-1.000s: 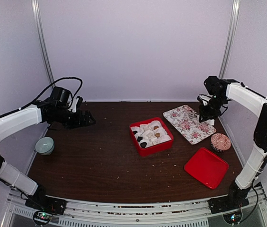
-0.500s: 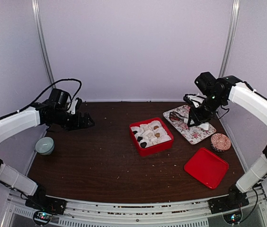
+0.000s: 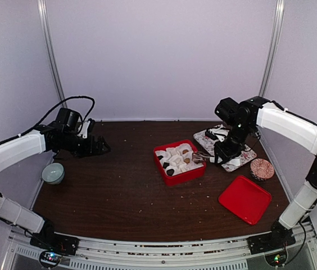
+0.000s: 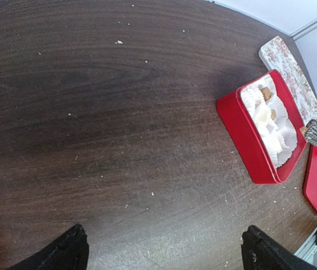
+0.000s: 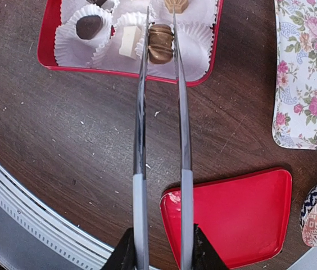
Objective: Pack the chocolate
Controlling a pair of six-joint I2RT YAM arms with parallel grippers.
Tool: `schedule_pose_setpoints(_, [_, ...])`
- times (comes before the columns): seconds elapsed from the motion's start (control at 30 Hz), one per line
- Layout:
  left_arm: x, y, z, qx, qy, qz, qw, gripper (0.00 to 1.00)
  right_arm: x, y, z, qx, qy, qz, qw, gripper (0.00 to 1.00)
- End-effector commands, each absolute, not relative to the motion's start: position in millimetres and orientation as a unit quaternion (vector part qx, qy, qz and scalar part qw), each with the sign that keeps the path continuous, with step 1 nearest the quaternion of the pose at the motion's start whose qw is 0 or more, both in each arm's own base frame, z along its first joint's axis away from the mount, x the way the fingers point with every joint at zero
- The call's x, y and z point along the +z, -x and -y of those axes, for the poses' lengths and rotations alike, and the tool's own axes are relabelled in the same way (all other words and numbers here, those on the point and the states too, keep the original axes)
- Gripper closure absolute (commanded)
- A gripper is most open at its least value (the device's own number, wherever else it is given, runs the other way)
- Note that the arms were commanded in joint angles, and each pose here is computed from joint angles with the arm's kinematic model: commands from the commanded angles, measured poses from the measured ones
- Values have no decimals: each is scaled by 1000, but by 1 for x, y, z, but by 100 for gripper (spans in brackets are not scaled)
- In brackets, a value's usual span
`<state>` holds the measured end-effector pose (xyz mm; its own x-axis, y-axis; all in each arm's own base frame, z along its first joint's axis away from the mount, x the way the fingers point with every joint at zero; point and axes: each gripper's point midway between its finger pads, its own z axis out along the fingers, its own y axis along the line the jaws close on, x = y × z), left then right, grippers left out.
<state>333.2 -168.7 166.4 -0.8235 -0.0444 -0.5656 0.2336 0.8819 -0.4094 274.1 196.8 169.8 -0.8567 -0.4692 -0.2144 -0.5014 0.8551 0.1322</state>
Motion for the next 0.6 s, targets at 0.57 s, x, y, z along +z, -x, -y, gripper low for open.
schedule_pose_setpoints(0.57, [177,-342,166,-242,-53,-915,317,2,159,-286,-193,57,252,-962,85,67])
